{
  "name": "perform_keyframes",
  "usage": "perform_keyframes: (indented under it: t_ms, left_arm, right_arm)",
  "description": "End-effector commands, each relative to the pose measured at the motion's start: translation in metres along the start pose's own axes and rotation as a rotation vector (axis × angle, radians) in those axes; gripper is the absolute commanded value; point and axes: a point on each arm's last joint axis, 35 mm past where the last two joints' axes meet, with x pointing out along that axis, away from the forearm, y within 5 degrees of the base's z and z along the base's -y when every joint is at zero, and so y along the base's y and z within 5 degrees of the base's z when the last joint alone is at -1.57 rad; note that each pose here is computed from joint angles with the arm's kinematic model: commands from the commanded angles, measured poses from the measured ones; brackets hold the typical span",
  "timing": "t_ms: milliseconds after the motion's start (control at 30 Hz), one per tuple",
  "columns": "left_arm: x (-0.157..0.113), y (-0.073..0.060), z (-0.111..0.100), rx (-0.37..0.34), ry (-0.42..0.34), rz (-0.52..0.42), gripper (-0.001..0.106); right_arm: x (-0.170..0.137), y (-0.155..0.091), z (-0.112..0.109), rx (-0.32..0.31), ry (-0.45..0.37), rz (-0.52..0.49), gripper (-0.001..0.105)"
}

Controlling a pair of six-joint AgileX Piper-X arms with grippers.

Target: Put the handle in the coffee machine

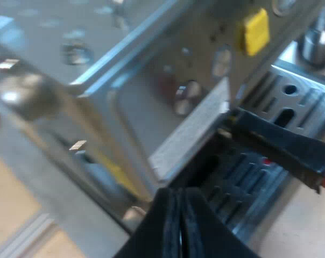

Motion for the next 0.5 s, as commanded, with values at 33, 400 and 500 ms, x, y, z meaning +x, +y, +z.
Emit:
perform_keyframes:
  t_ms: [33,400,500]
  left_arm:
    - [-0.016,-0.003,0.005,0.002,-0.052,0.052,0.016]
    - [-0.05,-0.018,0.006,-0.008,-0.054,0.134,0.052]
    - [-0.06,-0.021,0.017,-0.033,-0.082,0.149,0.052]
  right_arm:
    - [-0.008,-0.006,0.006,-0.033,0.029,0.012,0.054]
    - [-0.024,-0.051,0.033,0.039,0.032,-0.1,0.054]
    - [-0.034,-0.066,0.038,0.043,0.081,-0.15,0.054]
